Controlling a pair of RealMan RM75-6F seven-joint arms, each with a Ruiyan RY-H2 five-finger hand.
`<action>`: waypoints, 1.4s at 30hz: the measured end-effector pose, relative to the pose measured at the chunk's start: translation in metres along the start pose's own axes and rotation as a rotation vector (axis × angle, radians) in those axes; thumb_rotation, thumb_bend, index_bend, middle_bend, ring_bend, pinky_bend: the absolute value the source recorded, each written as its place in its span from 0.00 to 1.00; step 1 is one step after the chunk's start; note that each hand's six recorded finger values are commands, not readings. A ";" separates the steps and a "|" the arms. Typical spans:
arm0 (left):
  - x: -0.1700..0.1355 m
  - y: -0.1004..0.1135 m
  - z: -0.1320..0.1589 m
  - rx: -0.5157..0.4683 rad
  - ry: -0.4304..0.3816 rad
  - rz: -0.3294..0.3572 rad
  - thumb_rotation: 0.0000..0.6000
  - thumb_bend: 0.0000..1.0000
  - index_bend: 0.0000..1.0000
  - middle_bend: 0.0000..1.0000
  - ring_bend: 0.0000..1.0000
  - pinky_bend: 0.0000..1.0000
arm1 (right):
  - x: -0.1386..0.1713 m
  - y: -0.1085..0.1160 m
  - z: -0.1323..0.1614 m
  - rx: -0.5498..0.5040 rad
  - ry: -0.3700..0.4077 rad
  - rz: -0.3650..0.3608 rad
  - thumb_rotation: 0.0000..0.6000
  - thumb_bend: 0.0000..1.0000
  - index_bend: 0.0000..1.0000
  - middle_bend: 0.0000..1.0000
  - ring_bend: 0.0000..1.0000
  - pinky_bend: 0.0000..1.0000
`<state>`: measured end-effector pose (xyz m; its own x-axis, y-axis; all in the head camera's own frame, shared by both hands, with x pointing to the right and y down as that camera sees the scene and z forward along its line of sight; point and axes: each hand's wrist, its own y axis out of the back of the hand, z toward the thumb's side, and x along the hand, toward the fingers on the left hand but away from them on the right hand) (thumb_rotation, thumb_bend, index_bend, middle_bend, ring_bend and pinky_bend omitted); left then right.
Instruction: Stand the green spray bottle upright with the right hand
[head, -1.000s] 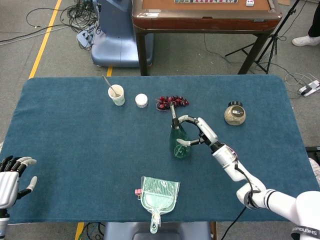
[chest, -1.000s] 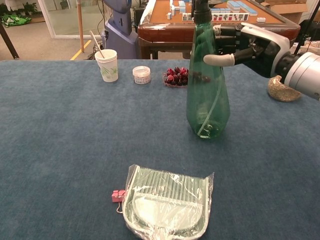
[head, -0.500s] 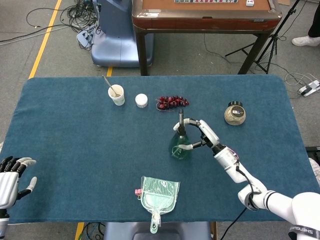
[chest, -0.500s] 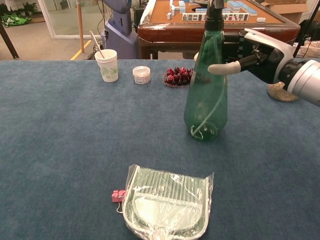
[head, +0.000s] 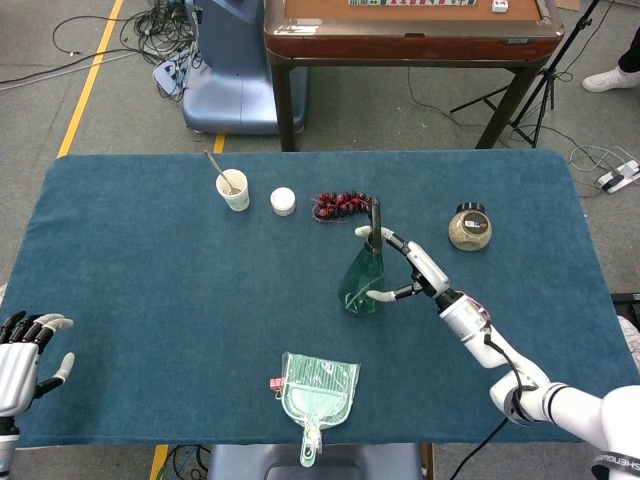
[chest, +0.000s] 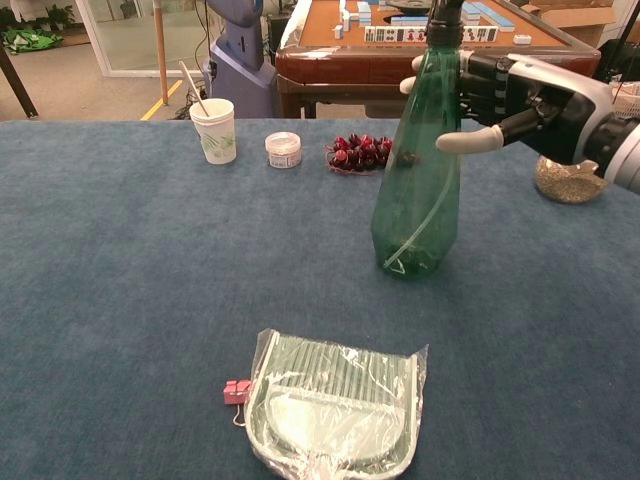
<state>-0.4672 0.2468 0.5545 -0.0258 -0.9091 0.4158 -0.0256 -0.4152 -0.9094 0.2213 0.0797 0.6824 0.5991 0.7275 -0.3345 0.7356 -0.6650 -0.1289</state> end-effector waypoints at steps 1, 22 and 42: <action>0.000 0.000 0.000 0.000 0.000 0.000 1.00 0.38 0.32 0.27 0.21 0.10 | 0.000 0.000 0.001 0.002 0.001 0.001 1.00 0.00 0.11 0.12 0.07 0.05; 0.007 -0.001 0.004 0.004 -0.018 0.001 1.00 0.38 0.32 0.27 0.21 0.10 | 0.039 0.031 0.019 0.254 -0.081 -0.008 1.00 0.06 0.07 0.20 0.06 0.04; 0.016 -0.001 0.015 0.009 -0.057 0.008 1.00 0.38 0.32 0.27 0.21 0.10 | 0.174 0.087 0.036 0.947 -0.314 -0.231 1.00 0.10 0.18 0.26 0.10 0.10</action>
<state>-0.4526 0.2319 0.5615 0.0311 -0.9126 0.4076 -0.0167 -0.4082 -0.9127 0.3780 0.1421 0.5798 0.2640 0.8683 -0.4199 0.1889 -0.4735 -0.8603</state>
